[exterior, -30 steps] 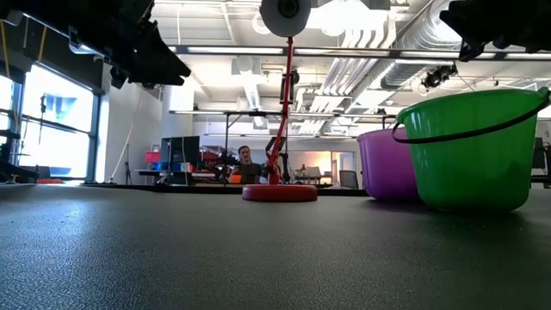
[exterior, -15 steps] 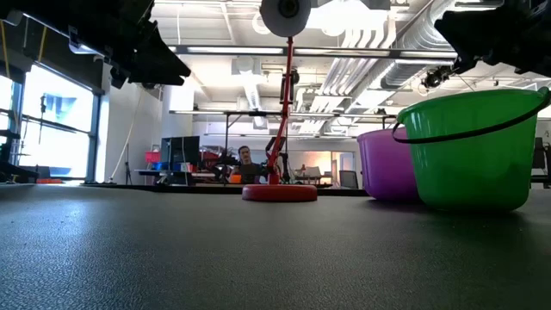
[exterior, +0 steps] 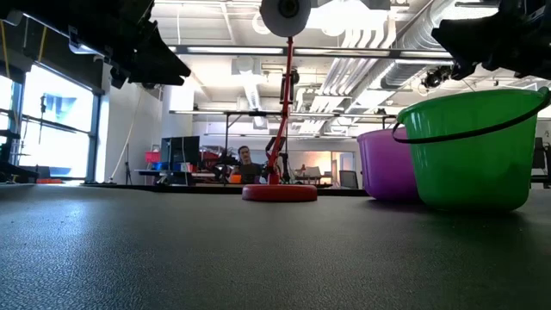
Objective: Organize candy in baskets
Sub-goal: Return to Home Position
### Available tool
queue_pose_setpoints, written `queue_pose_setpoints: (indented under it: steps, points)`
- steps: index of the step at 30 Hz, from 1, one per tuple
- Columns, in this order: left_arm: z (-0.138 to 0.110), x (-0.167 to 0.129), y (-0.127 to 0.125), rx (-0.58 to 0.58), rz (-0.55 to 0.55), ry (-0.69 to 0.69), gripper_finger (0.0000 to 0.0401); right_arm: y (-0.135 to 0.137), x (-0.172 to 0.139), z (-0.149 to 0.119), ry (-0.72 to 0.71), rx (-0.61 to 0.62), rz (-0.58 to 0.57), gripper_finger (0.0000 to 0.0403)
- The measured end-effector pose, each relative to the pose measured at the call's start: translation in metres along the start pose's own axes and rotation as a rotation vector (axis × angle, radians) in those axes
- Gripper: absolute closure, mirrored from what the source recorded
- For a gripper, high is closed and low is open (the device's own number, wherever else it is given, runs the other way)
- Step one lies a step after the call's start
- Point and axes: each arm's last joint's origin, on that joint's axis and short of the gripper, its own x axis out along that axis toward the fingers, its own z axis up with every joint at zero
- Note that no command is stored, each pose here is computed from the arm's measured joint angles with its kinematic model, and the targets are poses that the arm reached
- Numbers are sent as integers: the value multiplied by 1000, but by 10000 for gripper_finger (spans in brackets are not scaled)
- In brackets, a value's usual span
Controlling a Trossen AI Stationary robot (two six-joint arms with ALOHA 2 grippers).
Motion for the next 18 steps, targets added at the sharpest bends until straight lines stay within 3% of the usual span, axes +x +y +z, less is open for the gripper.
queue_pose_setpoints:
  steps: [18]
  points:
    - [0, 0, 0, 0, 0, 0, 266, 0, 0, -6, 65, 11, 2, 309]
